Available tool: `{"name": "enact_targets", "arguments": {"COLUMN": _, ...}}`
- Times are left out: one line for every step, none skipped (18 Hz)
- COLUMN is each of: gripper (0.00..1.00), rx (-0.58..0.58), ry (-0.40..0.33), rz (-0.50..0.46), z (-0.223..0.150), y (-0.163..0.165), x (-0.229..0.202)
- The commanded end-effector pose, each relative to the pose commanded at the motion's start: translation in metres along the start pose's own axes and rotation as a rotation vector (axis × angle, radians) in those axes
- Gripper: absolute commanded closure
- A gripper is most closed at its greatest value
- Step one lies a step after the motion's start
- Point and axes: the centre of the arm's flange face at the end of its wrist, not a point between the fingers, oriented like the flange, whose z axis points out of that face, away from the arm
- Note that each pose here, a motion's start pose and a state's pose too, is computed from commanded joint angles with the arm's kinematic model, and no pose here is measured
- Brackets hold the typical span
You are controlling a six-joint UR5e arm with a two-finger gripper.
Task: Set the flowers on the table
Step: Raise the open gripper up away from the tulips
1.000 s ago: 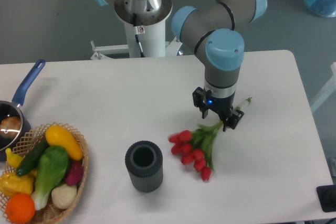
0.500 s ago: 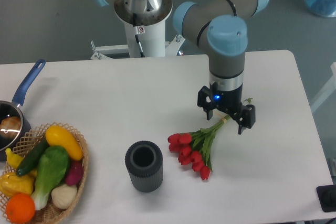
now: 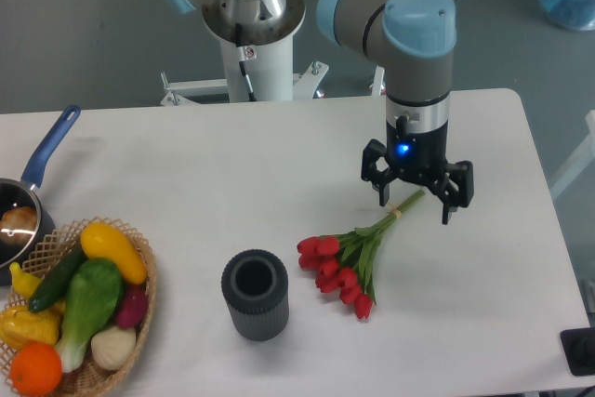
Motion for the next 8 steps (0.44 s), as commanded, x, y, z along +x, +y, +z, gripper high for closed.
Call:
{"name": "enact_targets", "arguments": {"gripper": 0.00, "rx": -0.001, "ry": -0.001, "rz": 0.000, "z": 0.0000, "y": 0.0001, "x": -0.0001}}
{"name": "enact_targets", "arguments": {"gripper": 0.00, "rx": -0.001, "ry": -0.001, "rz": 0.002, "z": 0.0000, "y": 0.0001, "x": -0.0001}}
{"name": "enact_targets", "arguments": {"gripper": 0.00, "rx": -0.001, "ry": -0.001, "rz": 0.002, "z": 0.0000, "y": 0.0001, "x": -0.0001}}
{"name": "enact_targets", "arguments": {"gripper": 0.00, "rx": -0.002, "ry": 0.001, "rz": 0.001, "z": 0.0010, "y": 0.0002, "x": -0.0001}}
{"name": "enact_targets", "arguments": {"gripper": 0.00, "rx": -0.002, "ry": 0.001, "rz": 0.003, "z": 0.0010, "y": 0.0002, "x": -0.0001}}
{"name": "enact_targets", "arguments": {"gripper": 0.00, "rx": -0.002, "ry": 0.001, "rz": 0.003, "z": 0.0010, "y": 0.0002, "x": -0.0001}}
{"name": "enact_targets", "arguments": {"gripper": 0.00, "rx": -0.001, "ry": 0.001, "rz": 0.001, "z": 0.0010, "y": 0.0001, "x": 0.0000}}
{"name": "enact_targets", "arguments": {"gripper": 0.00, "rx": -0.001, "ry": -0.001, "rz": 0.000, "z": 0.0000, "y": 0.0001, "x": -0.0001}}
